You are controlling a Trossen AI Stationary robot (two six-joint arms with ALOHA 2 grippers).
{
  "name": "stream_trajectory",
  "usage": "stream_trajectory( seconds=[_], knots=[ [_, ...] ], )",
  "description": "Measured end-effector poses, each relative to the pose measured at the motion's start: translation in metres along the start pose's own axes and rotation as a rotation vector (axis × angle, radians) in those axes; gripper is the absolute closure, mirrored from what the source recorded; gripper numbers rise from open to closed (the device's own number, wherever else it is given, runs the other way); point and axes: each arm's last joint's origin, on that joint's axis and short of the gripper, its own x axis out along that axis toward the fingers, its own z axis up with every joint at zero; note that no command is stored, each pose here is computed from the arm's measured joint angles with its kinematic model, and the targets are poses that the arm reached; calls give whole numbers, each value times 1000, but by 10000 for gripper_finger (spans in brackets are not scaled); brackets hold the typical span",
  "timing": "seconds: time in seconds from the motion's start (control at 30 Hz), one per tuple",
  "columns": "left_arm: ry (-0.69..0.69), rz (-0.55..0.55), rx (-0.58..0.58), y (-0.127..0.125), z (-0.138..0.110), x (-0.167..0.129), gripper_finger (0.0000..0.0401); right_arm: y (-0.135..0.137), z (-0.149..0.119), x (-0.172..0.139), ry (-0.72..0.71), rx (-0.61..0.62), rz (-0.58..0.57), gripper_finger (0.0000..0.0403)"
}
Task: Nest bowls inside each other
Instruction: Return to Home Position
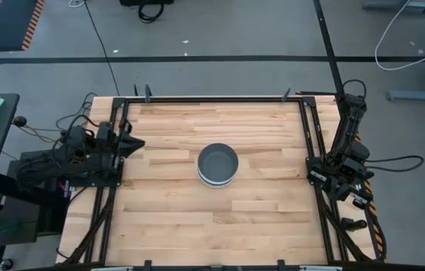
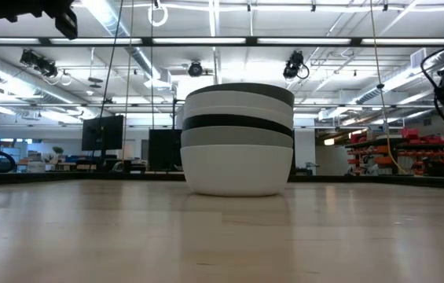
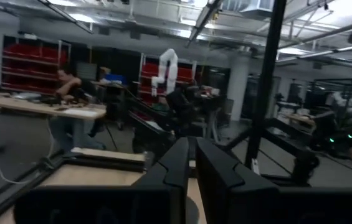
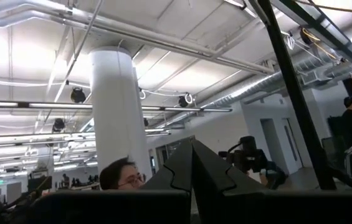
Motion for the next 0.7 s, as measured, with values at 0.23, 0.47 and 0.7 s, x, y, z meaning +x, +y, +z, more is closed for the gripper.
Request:
stream_trajectory(
  seconds=[0.23, 0.47, 0.7],
  knots=[
    [-47, 50, 24, 2, 5, -6, 376, -1, 3, -3, -12, -27, 0, 391],
    [-102, 97, 44, 3, 9, -14, 371, -2, 9, -8, -47, -45, 2, 391],
    [-72, 123, 41, 4, 6, -16, 365, -5, 13, -14, -53, -53, 2, 391]
  ],
)
